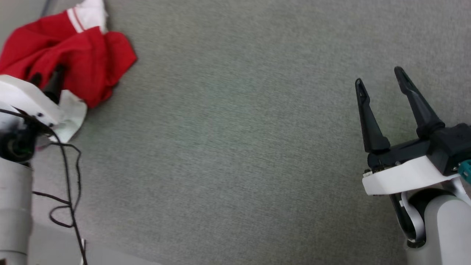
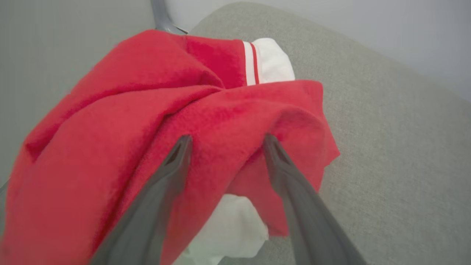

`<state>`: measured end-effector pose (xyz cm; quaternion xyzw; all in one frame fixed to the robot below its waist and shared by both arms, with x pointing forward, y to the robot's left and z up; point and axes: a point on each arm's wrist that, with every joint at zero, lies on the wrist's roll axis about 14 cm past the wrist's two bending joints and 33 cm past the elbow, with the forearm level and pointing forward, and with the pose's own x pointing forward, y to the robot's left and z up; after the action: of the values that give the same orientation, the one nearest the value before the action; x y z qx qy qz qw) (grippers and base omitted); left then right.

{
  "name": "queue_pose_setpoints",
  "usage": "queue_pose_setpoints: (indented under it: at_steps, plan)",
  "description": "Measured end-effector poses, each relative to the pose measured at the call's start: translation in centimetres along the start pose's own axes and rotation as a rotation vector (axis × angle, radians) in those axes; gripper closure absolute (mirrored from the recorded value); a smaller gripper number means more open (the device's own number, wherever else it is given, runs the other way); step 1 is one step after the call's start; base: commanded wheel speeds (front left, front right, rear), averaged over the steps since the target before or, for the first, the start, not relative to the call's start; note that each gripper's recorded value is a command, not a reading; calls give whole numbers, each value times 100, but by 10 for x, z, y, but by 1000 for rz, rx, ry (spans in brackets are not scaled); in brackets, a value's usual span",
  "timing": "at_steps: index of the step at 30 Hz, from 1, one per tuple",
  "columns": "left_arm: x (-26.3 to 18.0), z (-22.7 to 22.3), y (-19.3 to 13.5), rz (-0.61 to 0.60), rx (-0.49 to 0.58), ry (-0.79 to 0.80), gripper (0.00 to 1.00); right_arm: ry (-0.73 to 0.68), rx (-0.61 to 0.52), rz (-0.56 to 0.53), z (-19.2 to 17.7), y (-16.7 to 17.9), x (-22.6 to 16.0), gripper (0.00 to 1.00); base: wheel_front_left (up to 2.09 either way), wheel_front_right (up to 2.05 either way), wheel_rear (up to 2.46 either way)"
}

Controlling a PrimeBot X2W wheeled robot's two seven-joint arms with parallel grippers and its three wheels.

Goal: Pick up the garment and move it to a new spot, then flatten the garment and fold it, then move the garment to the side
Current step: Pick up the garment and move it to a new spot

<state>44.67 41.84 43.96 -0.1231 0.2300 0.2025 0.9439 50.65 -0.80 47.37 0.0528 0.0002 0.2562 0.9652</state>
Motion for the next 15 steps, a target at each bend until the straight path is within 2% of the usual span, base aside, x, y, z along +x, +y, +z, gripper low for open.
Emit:
queue_pose_setpoints:
  at_steps: [5,10,13,14,15]
  plan:
    - [29,-24,9,35,8,198,0,33,7,-46,-22,-21,-1,0,0,0,0]
    - [43,-61,13,66,-37,411,0,67,11,-83,-41,-37,-4,0,0,0,0]
    - [46,-69,16,86,-60,491,0,73,9,-98,-45,-44,-4,0,0,0,0]
    - [47,-69,17,90,-57,502,34,75,9,-102,-46,-46,-5,0,0,0,0]
    - [48,-70,17,95,-57,504,73,76,8,-105,-47,-47,-5,0,0,0,0]
